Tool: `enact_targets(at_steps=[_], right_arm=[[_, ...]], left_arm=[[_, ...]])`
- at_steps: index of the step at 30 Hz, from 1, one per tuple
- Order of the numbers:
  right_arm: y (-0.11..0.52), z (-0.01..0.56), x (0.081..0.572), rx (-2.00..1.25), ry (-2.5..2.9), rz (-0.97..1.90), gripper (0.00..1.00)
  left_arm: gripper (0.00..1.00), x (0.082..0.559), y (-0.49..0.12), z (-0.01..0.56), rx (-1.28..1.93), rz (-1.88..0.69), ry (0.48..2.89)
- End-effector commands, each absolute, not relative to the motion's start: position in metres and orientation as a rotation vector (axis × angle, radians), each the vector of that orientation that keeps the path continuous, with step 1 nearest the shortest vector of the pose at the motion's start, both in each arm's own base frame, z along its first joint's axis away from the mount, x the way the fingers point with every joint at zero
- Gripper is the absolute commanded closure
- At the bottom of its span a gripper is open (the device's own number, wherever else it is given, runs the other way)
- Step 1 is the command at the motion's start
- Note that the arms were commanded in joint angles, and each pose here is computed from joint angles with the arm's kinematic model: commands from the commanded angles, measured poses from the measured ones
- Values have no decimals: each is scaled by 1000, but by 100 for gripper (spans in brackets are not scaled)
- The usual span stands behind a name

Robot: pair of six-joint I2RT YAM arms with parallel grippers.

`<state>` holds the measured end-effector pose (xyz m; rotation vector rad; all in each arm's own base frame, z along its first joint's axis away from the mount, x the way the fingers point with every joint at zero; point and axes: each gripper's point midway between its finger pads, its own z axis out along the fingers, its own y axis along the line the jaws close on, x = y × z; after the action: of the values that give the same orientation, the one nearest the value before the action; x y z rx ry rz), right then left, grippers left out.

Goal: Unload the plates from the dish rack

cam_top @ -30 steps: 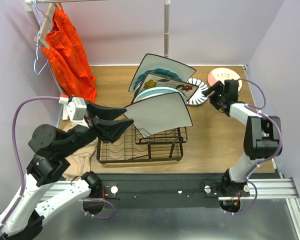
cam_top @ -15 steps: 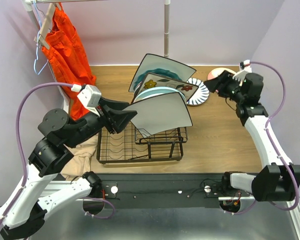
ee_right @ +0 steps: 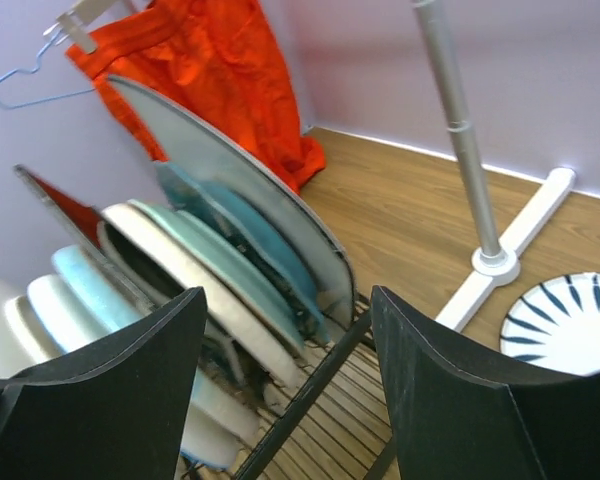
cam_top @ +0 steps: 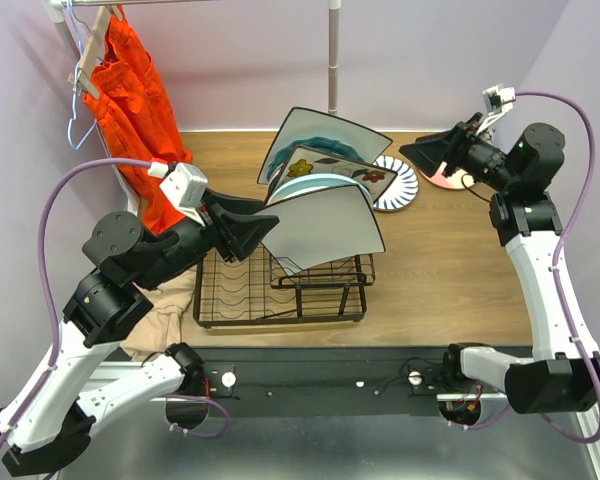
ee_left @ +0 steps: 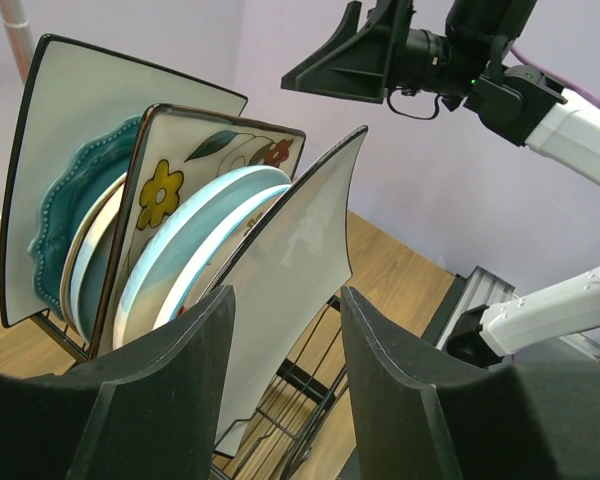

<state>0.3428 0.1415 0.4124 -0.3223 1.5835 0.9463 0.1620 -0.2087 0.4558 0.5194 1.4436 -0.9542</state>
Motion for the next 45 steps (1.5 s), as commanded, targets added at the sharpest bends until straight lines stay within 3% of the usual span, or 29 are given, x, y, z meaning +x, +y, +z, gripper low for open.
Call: enact_targets(at_steps=[1,20,24,27,41,45], right_arm=[[158,462,296,-550,1433,977,25],[213,467,179,-1146,1179,1226,25],[215,448,165,-1241,1134,1256,23],[217,448,170,-1232,1127,1233,23],[244,424,201,-1214,1199,1275,28],[253,415,204,-1212,1220,1268,33]], left_arm=[[45,163,-208,468,483,-970,1409],[45,183,-214,500,400,-1030,1375],[40,147,-220,519,536,-1160,1219],[40,136,-219,531,551,-1204,1173],[42,164,-222,509,531,-1091,1251],[42,172,-227,497,529,-1094,1291]])
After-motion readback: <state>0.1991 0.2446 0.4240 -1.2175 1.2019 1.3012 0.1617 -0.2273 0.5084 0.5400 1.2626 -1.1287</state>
